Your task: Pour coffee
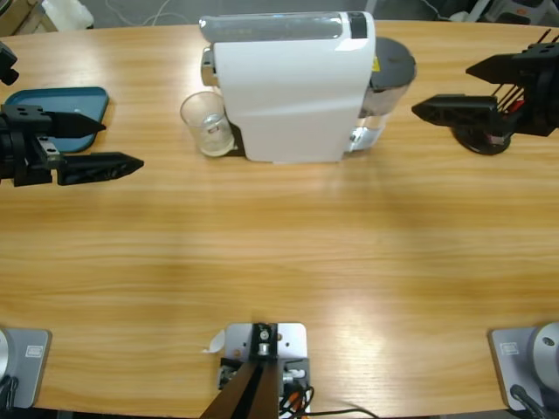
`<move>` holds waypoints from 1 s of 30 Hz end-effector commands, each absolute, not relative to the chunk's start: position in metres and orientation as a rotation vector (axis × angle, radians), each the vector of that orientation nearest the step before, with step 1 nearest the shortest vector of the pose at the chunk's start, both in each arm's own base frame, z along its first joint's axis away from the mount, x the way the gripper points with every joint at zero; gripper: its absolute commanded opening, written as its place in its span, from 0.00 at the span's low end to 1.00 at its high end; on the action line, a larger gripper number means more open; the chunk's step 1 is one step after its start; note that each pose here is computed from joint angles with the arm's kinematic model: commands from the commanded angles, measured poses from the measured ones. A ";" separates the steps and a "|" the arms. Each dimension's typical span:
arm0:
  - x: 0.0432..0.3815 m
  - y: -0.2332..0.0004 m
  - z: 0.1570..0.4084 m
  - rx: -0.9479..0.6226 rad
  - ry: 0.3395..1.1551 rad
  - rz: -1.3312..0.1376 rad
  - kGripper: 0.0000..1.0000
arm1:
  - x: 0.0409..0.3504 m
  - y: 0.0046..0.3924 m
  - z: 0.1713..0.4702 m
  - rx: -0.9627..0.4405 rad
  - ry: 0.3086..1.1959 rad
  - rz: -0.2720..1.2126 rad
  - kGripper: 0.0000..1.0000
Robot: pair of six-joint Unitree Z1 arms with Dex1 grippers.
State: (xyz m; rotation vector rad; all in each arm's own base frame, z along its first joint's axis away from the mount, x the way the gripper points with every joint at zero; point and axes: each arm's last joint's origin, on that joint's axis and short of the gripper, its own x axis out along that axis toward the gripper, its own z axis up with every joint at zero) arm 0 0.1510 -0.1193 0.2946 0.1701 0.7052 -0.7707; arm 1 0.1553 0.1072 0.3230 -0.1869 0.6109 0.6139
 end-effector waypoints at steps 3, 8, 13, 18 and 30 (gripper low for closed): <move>0.144 -0.113 0.285 0.177 0.740 -0.761 0.99 | 0.149 0.110 0.315 -0.181 0.584 0.718 1.00; 0.152 -0.118 0.276 0.187 0.785 -0.755 0.99 | 0.148 0.107 0.310 -0.195 0.599 0.670 1.00; 0.167 -0.131 0.264 0.302 0.803 -0.803 0.99 | 0.151 0.109 0.304 -0.203 0.627 0.667 1.00; 0.184 -0.145 0.254 0.375 0.804 -0.836 0.99 | 0.155 0.112 0.299 -0.205 0.654 0.666 1.00; 0.216 -0.164 0.243 0.389 0.740 -0.830 0.99 | 0.162 0.117 0.291 -0.189 0.705 0.650 1.00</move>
